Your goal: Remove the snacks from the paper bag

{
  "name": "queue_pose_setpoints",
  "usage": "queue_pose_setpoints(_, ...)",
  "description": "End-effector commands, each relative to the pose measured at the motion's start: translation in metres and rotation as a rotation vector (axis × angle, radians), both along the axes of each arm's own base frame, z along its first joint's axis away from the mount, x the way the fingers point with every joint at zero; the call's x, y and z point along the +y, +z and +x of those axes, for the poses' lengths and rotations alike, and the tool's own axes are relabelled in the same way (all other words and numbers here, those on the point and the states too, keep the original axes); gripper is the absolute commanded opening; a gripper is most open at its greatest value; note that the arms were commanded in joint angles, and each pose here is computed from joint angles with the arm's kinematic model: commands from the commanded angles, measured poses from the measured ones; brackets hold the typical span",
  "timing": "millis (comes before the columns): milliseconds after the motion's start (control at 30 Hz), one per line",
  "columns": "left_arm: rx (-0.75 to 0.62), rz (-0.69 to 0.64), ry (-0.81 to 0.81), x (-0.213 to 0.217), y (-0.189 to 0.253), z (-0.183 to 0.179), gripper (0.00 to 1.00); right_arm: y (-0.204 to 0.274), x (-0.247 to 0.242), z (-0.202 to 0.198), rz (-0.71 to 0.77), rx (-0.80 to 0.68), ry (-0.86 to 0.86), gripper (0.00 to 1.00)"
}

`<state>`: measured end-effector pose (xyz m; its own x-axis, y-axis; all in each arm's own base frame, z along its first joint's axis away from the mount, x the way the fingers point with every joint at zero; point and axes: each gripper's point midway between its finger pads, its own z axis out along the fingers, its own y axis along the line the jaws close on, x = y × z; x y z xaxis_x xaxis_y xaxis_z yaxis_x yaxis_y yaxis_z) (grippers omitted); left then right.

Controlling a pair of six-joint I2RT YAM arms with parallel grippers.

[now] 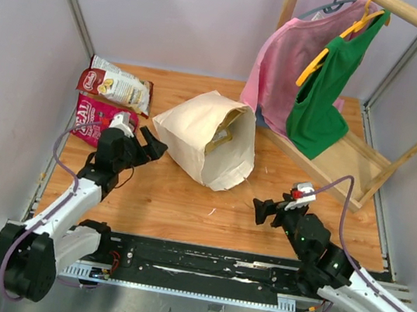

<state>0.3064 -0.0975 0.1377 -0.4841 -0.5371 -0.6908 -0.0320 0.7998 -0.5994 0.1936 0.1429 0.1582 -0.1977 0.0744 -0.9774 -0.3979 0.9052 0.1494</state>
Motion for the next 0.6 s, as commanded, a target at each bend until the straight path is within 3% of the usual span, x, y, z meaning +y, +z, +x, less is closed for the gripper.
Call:
queue_pose_setpoints(0,-0.091,-0.026,-0.009,-0.009,0.019,0.020,0.97,0.001,0.007,0.007,-0.095,0.052,-0.017,0.99)
queue_pose_setpoints(200,-0.104,-0.054,-0.022,-0.019,0.026,0.042,0.96,0.025,0.050,0.024,-0.204,0.053,0.077,0.98)
queue_pose_setpoints(467,-0.117,-0.155,0.063,-0.017,0.014,0.055,0.96,0.052,0.136,0.008,-0.043,0.088,0.399,1.00)
queue_pose_setpoints(567,-0.095,-0.169,0.075,-0.018,0.004,0.061,0.96,0.051,0.164,0.008,-0.024,0.113,0.484,0.96)
